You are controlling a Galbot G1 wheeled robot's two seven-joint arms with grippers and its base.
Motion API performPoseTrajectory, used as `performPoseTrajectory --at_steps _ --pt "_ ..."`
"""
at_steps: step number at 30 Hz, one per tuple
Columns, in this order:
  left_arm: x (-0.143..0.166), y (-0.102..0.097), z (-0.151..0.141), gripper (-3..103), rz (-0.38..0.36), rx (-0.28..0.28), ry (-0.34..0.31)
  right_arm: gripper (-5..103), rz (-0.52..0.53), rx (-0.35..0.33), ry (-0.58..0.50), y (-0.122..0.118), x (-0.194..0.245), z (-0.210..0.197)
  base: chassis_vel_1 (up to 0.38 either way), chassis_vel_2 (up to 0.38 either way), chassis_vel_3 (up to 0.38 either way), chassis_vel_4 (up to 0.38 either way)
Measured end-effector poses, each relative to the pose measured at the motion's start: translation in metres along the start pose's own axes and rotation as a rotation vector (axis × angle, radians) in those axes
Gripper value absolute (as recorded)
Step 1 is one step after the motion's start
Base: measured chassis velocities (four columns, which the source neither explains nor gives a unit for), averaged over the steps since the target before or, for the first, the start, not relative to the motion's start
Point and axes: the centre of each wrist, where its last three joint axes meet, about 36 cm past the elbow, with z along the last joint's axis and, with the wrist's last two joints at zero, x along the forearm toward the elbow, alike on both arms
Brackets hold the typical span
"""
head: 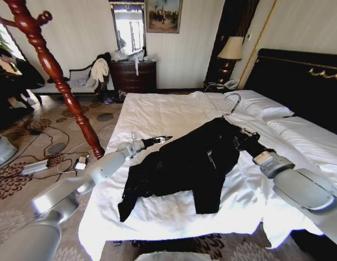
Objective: Pick up the clothes from the bed and hang them on the clothes hanger.
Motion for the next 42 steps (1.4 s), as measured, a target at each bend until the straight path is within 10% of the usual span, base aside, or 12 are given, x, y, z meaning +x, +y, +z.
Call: performPoseTrajectory --at_steps 16,42 --pt "0.018 -0.012 0.034 96 0.047 0.025 0.046 20 -0.004 0.020 0.000 -0.003 -0.002 -0.005 0.000 0.000 0.000 0.000" --pt "0.019 -0.033 0.053 4 0.091 0.003 0.110 20 0.012 0.012 -0.014 -0.008 -0.004 -0.009 0.000 0.000 0.000 0.000"
